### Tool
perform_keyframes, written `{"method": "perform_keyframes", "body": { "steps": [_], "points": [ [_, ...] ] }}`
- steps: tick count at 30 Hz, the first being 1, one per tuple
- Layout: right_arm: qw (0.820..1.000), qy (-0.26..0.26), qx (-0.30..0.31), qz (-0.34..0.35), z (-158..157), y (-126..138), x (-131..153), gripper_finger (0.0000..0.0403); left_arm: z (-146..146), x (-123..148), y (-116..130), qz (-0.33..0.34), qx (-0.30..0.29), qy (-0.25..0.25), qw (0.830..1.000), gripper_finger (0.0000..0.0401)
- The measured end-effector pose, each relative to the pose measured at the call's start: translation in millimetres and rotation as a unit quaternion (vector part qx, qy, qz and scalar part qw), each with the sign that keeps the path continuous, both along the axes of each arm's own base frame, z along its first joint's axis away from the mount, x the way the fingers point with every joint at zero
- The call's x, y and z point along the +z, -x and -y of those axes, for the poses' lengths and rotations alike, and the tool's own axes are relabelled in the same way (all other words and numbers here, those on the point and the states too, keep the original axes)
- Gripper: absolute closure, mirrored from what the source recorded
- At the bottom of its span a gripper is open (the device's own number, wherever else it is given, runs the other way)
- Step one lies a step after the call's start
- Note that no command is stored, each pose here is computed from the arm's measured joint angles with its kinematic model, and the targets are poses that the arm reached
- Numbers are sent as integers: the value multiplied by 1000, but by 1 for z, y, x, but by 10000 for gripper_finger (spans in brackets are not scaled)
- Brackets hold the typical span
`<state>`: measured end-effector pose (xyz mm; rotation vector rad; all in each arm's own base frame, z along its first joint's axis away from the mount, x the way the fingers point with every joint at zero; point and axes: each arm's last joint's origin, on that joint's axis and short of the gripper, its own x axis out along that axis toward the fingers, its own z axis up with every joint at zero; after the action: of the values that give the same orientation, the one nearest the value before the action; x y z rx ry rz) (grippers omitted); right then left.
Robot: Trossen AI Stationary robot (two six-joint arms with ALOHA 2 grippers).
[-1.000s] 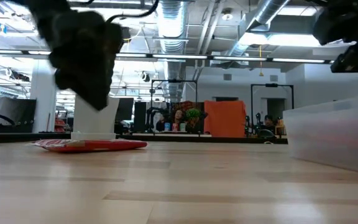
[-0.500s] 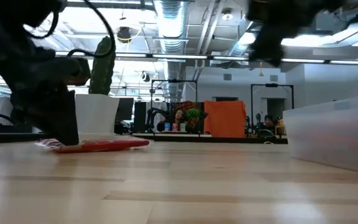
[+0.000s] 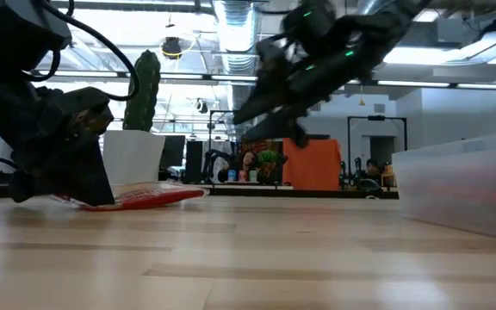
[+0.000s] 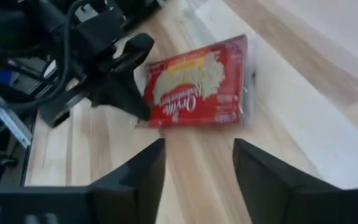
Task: Sort popcorn bags into baskets
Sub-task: Put the popcorn bag into the transparent bin
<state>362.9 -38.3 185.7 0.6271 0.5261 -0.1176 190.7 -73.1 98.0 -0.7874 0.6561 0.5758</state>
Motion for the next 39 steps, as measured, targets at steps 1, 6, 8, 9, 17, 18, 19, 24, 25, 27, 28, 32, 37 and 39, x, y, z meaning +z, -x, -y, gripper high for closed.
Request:
{"method": "perform_keyframes", "body": {
  "steps": [1, 6, 8, 9, 17, 18, 19, 24, 25, 27, 28, 32, 37, 39],
  "points": [
    [1000, -3, 0, -1, 3, -8, -3, 187, 0, 0, 0, -1, -1, 1, 1000, 400],
    [1000, -8, -23, -9, 19, -45, -13, 150, 0, 0, 0, -1, -5, 5, 1000, 401],
    [1000, -5, -26, -12, 26, -59, -18, 149, 0, 0, 0, -1, -6, 5, 1000, 401],
    [999, -5, -29, -15, 30, -66, -19, 150, 0, 0, 0, -1, -6, 5, 1000, 401],
    [998, -14, -17, -64, 49, -108, -39, 162, 0, -1, 1, -4, -7, 8, 1000, 401],
    [997, -13, -11, -72, 49, -112, -42, 162, 0, -1, 1, -5, -7, 8, 1000, 401],
    [997, -12, -3, -73, 49, -116, -44, 162, 0, -1, 1, -4, -6, 8, 1000, 401],
    [995, -39, 39, -84, 48, -127, -55, 163, 0, -1, 1, -6, -7, 7, 1000, 401],
    [995, -44, 43, -83, 48, -129, -56, 163, 0, -1, 1, -6, -7, 6, 1000, 401],
    [994, -45, 46, -85, 46, -130, -59, 163, 0, -1, 1, -7, -6, 6, 1000, 401],
    [994, -44, 47, -84, 46, -131, -60, 163, 0, -1, 1, -7, -5, 5, 1000, 401],
    [991, -48, 57, -109, 44, -127, -64, 169, -1, -2, 2, -10, -3, 0, 1000, 401],
    [988, -36, 69, -130, 52, -120, -61, 193, -1, -2, 2, -12, -1, -3, 1000, 401],
    [990, -36, 61, -126, 58, -118, -54, 199, -2, -2, 2, -14, 0, -7, 1000, 401]
  ]
}}
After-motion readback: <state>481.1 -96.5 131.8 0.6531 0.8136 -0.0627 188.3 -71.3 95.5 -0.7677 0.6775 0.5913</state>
